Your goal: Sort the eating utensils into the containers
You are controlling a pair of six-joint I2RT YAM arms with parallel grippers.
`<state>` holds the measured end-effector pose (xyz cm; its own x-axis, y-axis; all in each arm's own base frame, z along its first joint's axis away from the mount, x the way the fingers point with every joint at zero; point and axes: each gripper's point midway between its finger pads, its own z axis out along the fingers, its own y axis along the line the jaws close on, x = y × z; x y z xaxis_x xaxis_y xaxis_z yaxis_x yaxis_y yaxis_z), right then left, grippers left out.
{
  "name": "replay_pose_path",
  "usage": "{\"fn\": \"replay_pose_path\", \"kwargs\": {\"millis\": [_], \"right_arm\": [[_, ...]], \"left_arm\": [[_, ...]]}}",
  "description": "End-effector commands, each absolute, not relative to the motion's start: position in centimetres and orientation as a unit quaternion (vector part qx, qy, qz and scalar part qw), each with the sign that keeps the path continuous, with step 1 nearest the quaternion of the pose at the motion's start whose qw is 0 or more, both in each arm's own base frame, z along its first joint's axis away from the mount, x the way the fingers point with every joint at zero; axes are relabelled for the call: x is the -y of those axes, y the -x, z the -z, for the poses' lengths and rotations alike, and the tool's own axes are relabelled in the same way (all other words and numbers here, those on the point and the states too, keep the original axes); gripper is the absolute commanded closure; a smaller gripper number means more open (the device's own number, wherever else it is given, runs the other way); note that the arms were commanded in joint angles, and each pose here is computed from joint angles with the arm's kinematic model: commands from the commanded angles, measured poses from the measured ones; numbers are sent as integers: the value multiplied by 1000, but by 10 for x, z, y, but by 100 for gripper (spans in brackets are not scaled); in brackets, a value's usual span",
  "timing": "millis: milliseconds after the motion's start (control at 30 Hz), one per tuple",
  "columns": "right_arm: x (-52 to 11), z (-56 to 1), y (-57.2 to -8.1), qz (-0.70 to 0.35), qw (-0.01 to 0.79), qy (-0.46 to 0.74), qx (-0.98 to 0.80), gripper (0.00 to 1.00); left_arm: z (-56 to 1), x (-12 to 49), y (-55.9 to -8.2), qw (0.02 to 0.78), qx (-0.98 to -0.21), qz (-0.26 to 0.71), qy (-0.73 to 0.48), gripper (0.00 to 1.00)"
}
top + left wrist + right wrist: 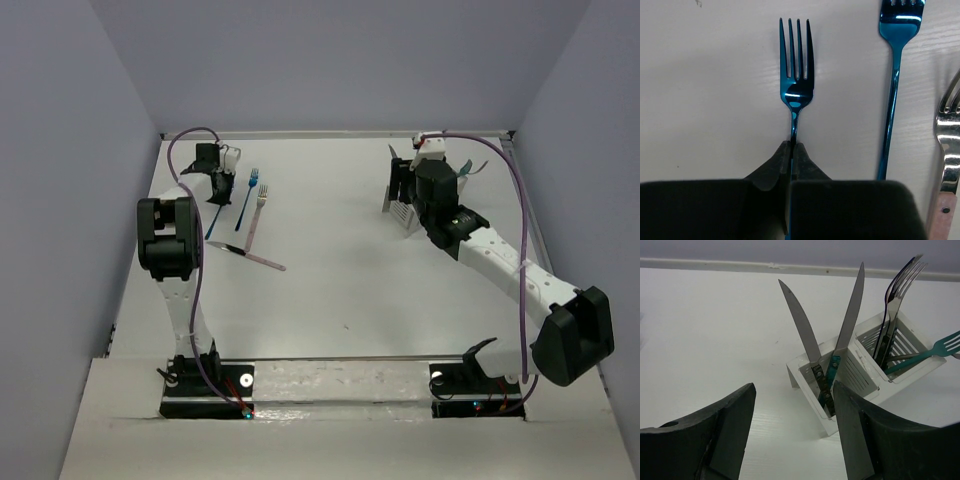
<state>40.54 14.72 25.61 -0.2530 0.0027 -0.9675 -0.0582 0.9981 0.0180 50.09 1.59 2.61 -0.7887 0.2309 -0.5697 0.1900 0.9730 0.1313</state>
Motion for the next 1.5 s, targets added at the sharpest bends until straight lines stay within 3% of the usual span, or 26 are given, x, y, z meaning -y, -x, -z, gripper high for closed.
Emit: {"fn": "replay_pose_path", "kwargs": {"millis": [0,267,533,633,833,933,1000,1233,1467], "right_arm": [[-153,-275,-402,-46,627,17,-778,31],[-160,-274,-394,-69,616,31,-784,30],[-250,-316,-357,-297,580,178,-738,23],[-287,-343,-340,-395,561,235,-688,1],[-385,-334,-327,-379,534,320,-684,2],[-424,-366,-334,-400,556,302,-663,11],[-444,-371,-343,-427,560,280,-653,16],[-490,-398,-332,-481,585,285,-588,18],[-516,-381,-359,-476,588,254,-603,25]], "left_arm": [[-10,-18,-486,282,-953,-35,-105,100],[-31,-12,-495,335,-939,-22,-77,100],[-213,13,-482,544,-835,29,-76,100],[-273,31,-459,596,-795,73,-88,100],[-338,48,-413,656,-740,127,-73,100],[-365,51,-394,682,-715,143,-59,100],[-369,52,-388,686,-710,149,-55,100],[-377,61,-370,697,-692,180,-48,100],[-373,71,-365,690,-691,210,-49,100]]}}
